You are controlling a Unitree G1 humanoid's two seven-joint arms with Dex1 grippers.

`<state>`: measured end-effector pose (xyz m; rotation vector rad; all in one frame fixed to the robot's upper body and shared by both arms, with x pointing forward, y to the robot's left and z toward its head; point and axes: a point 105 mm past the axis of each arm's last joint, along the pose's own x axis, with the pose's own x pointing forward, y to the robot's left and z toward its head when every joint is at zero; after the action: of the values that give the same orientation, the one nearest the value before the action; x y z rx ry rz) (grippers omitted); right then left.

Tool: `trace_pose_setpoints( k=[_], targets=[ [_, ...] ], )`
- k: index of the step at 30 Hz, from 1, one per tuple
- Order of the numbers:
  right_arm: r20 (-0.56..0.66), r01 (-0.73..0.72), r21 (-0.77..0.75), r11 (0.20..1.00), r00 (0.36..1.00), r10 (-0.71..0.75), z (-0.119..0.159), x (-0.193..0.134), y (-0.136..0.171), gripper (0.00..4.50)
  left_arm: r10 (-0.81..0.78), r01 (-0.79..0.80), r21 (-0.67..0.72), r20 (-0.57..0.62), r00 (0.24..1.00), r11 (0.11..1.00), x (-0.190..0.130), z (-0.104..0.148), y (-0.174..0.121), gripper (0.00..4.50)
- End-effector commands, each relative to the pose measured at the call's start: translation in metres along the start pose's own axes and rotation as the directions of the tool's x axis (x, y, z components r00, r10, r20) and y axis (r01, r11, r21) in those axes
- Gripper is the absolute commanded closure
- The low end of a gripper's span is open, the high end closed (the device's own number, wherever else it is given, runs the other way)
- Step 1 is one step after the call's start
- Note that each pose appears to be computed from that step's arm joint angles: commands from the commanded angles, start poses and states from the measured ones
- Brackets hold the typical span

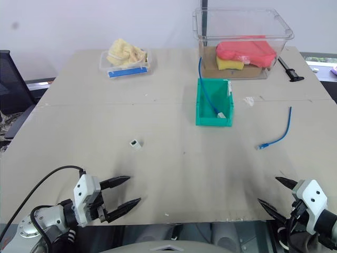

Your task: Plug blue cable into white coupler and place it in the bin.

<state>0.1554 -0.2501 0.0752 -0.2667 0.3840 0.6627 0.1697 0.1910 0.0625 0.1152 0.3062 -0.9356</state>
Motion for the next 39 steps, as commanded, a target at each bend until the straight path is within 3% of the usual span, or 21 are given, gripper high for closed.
trace_pose_setpoints(
  k=[1, 5, 8, 14, 18, 25, 33, 36, 39],
  targets=[
    [0.048, 0.043, -0.029, 0.999, 0.998, -0.042, 0.018, -0.004, -0.009, 0.00, -0.030, 0.029, 0.030, 0.035, 0.999, 0.999, 0.001, 0.011, -0.004, 0.03],
    [0.099, 0.099, -0.025, 0.995, 0.990, -0.096, 0.041, -0.002, -0.022, 0.00, -0.073, 0.068, 0.045, 0.112, 0.991, 0.997, 0.008, 0.034, -0.013, 0.03],
    [0.097, 0.040, -0.048, 0.998, 0.995, -0.036, 0.060, 0.003, -0.027, 0.00, -0.117, 0.107, 0.075, 0.131, 0.985, 0.991, 0.012, 0.044, -0.014, 0.03],
    [-0.113, -0.089, -0.223, 0.971, 0.991, 0.065, 0.084, 0.018, -0.063, 0.00, -0.256, 0.232, 0.183, 0.124, 0.959, 0.955, 0.013, 0.064, -0.033, 0.03],
    [-0.224, -0.186, -0.348, 0.919, 0.968, 0.111, 0.090, 0.033, -0.086, 1.65, -0.296, 0.266, 0.216, 0.123, 0.947, 0.939, 0.017, 0.081, -0.035, 0.00],
    [-0.399, -0.344, -0.436, 0.832, 0.902, 0.164, 0.083, 0.059, -0.110, 1.65, -0.309, 0.270, 0.241, 0.144, 0.940, 0.932, 0.041, 0.104, -0.023, 0.00],
    [-0.463, -0.435, -0.420, 0.796, 0.857, 0.224, 0.079, 0.083, -0.117, 1.65, -0.304, 0.266, 0.240, 0.141, 0.942, 0.934, 0.042, 0.104, -0.026, 0.00],
    [-0.464, -0.445, -0.409, 0.797, 0.853, 0.238, 0.077, 0.092, -0.118, 2.50, -0.304, 0.265, 0.243, 0.139, 0.943, 0.933, 0.041, 0.103, -0.025, 0.00],
    [-0.463, -0.464, -0.401, 0.790, 0.847, 0.262, 0.077, 0.098, -0.114, 3.99, -0.303, 0.264, 0.246, 0.140, 0.943, 0.933, 0.041, 0.103, -0.025, 0.00]
  ],
)
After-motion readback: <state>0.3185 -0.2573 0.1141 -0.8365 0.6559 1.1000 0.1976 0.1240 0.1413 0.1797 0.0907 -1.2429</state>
